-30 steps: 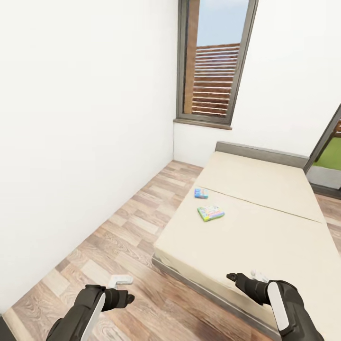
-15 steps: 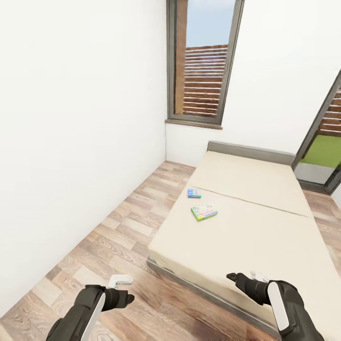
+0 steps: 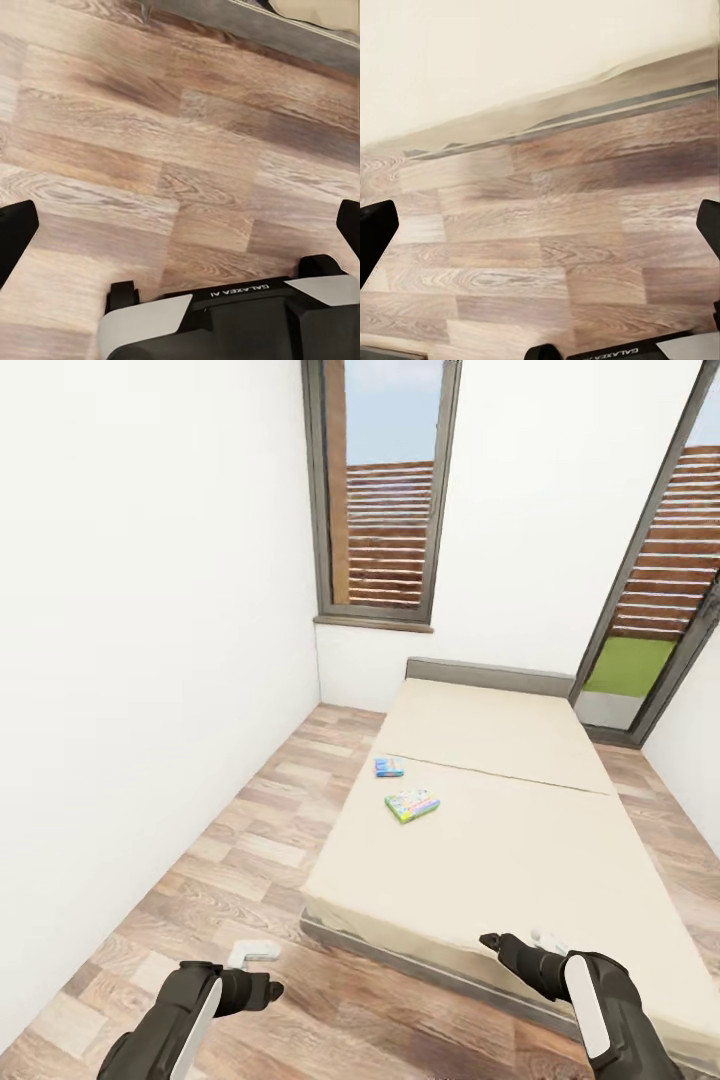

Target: Put all the toys in the child's room - the three board games (two on the bed and one on the table), the two jigsaw puzzles on the table, and the tennis ball on the table - inside the toy box on the table in the child's room.

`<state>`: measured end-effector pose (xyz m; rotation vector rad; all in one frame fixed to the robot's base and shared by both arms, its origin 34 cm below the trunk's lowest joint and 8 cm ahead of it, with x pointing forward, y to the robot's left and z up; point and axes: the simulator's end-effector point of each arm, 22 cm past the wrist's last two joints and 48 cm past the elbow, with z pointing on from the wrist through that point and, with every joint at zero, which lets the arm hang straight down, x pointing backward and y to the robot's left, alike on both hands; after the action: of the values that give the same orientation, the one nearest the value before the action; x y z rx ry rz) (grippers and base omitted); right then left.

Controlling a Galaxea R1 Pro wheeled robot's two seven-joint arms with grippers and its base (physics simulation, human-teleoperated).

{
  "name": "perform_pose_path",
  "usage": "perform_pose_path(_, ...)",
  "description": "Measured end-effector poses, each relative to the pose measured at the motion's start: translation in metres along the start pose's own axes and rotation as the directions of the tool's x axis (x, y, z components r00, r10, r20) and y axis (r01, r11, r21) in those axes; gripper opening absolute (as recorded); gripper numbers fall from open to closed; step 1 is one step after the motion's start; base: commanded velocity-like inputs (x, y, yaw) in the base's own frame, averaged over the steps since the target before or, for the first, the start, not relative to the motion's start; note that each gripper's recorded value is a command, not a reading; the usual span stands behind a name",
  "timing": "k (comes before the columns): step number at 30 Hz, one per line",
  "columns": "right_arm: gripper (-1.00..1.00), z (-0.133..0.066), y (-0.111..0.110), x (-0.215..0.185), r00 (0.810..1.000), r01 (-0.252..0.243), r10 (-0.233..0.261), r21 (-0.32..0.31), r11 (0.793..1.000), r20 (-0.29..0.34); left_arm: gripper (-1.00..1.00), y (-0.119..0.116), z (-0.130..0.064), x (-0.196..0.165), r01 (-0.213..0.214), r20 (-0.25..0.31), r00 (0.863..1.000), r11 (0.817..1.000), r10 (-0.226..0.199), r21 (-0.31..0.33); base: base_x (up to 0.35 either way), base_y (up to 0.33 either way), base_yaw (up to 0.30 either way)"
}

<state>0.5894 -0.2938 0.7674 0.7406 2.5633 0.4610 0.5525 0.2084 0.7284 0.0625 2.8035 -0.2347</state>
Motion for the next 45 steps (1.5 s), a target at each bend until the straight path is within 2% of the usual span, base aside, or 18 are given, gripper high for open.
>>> perform_pose_path(30,1.0,-0.0058,0.0063,-0.0058,1.0,0.007,-0.007,-0.011,1.0,0.018,1.0,-0.0016,-0.0064,-0.0074,-0.006,0.022,1.0,1.0,0.006,0.0,0.051,0.018,-0.262)
perform_pose_path(45,1.0,-0.0057,0.0082,-0.0066,1.0,0.014,-0.013,-0.012,1.0,0.024,1.0,-0.0014,-0.0072,-0.0078,-0.005,0.023,1.0,1.0,0.005,0.0,0.135,0.089,-0.042)
